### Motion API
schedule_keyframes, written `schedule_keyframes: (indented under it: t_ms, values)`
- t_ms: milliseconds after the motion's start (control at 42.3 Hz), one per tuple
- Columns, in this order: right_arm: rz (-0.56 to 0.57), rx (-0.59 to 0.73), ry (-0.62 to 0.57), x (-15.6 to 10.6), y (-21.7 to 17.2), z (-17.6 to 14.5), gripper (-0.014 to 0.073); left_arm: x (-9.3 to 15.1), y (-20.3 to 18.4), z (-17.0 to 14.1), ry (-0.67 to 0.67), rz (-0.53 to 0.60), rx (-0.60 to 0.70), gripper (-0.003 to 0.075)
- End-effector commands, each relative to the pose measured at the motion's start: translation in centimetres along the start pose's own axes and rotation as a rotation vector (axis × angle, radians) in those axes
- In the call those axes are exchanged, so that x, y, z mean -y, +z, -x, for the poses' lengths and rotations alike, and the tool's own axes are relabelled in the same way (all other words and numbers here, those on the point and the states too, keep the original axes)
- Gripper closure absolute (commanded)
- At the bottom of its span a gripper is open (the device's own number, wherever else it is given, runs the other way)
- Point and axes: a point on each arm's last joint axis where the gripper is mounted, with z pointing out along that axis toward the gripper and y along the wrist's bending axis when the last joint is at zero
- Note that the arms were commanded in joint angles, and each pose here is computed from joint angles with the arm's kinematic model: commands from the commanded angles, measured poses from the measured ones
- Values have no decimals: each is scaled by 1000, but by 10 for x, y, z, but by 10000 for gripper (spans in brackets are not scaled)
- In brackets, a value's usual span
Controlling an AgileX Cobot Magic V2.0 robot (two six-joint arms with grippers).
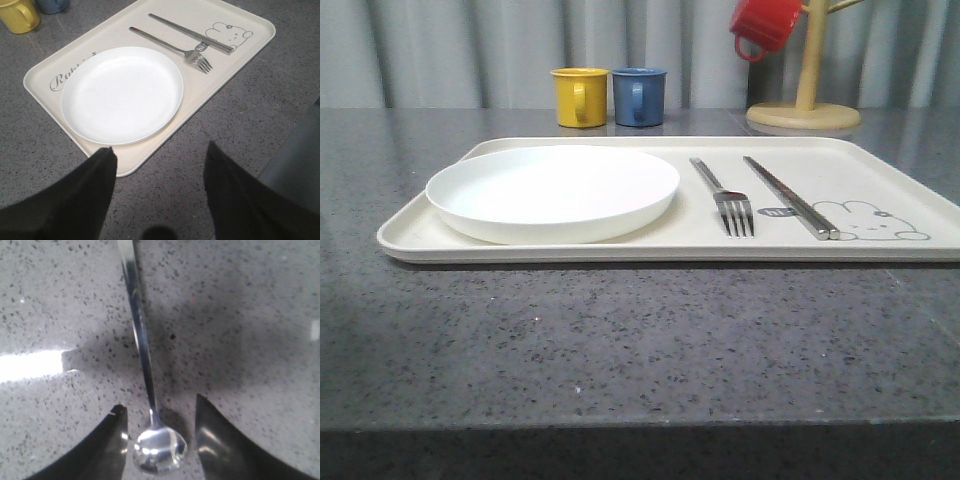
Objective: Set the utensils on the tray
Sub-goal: 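Move the right gripper down and grasp the silver spoon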
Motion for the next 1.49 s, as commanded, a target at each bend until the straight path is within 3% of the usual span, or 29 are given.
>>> schedule_keyframes:
  t_ms: [0,308,639,804,923,1183,1301,1467]
  values:
    - [-9,51,-6,3,-8,4,245,0,-7,13,-8,-5,102,334]
    - [27,31,5,0,10,11,275,0,-7,13,-8,-5,102,334]
    - [39,39,11,-2,10,12,626,0,-7,13,-8,-5,102,334]
    - [54,90,6,-6,-8,9,662,0,-7,13,-8,-5,102,334]
    - [111,144,-27,-27,-34,2,662,0,-7,13,-8,-5,102,334]
    - [297,178,-209,-109,-67,-12,662,0,-7,13,-8,-5,102,334]
    - [366,191,-191,-132,-66,-11,662,0,-7,13,-8,-5,102,334]
    - [381,202,-120,-143,-50,2,662,0,-7,13,-8,-5,102,334]
